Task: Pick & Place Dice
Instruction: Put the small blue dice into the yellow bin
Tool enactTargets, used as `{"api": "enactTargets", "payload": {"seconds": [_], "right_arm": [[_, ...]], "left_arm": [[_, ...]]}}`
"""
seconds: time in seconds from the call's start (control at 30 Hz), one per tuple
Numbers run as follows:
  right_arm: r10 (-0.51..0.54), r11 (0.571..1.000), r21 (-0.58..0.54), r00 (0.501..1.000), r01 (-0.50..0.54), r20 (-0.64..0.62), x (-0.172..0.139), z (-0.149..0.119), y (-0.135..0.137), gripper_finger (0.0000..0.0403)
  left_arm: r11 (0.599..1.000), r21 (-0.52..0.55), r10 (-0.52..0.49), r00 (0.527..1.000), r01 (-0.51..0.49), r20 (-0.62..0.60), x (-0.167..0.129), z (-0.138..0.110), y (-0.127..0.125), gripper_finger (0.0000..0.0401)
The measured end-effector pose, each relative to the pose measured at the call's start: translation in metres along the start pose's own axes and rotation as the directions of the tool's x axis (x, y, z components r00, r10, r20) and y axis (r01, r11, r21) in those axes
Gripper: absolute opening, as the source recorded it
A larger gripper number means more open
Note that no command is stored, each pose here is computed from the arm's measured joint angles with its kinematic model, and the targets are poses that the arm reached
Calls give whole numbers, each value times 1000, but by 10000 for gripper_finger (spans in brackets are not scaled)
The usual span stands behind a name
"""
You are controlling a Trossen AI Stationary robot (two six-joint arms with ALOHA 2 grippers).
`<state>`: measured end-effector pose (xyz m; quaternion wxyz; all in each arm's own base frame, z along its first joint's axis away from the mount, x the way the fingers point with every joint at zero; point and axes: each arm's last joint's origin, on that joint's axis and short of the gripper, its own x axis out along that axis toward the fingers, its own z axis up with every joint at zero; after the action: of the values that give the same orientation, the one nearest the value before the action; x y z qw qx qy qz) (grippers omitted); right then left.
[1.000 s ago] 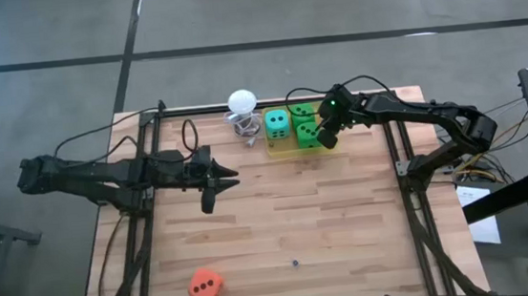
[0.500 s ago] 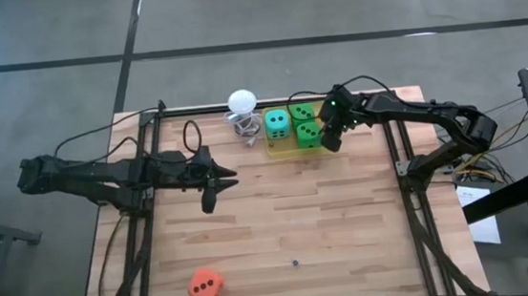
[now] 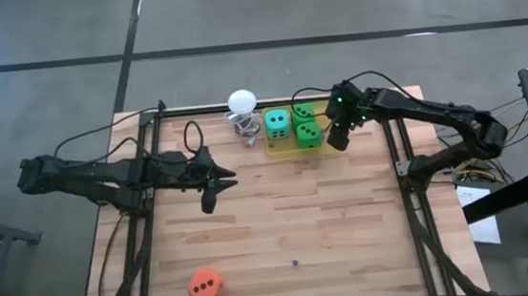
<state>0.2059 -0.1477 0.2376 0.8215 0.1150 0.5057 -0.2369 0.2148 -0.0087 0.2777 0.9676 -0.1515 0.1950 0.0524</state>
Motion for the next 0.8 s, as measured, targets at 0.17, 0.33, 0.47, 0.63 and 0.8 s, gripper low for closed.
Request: {"api": "enactTargets", "payload": {"seconds": [0.17,0.33,0.47,0.63,0.8], "right_arm": [[144,988,-62,986,-139,82,-41,-6,41,137],[344,926,-232,918,-298,195,-71,-19,110,130],[406,884,-353,879,-308,251,-83,-35,166,128],[447,833,-463,862,-303,239,-77,-57,222,128],[440,807,-502,884,-311,160,-48,-69,262,132]], "left_arm": [[1000,2,10,1000,-10,-26,0,-2,1,129],[1000,-20,18,999,-18,-27,0,-3,2,129],[999,-25,19,999,-20,-27,0,-3,2,129],[999,-28,22,999,-23,-35,0,-3,2,129],[999,-30,24,999,-25,-40,0,-4,2,129]]}}
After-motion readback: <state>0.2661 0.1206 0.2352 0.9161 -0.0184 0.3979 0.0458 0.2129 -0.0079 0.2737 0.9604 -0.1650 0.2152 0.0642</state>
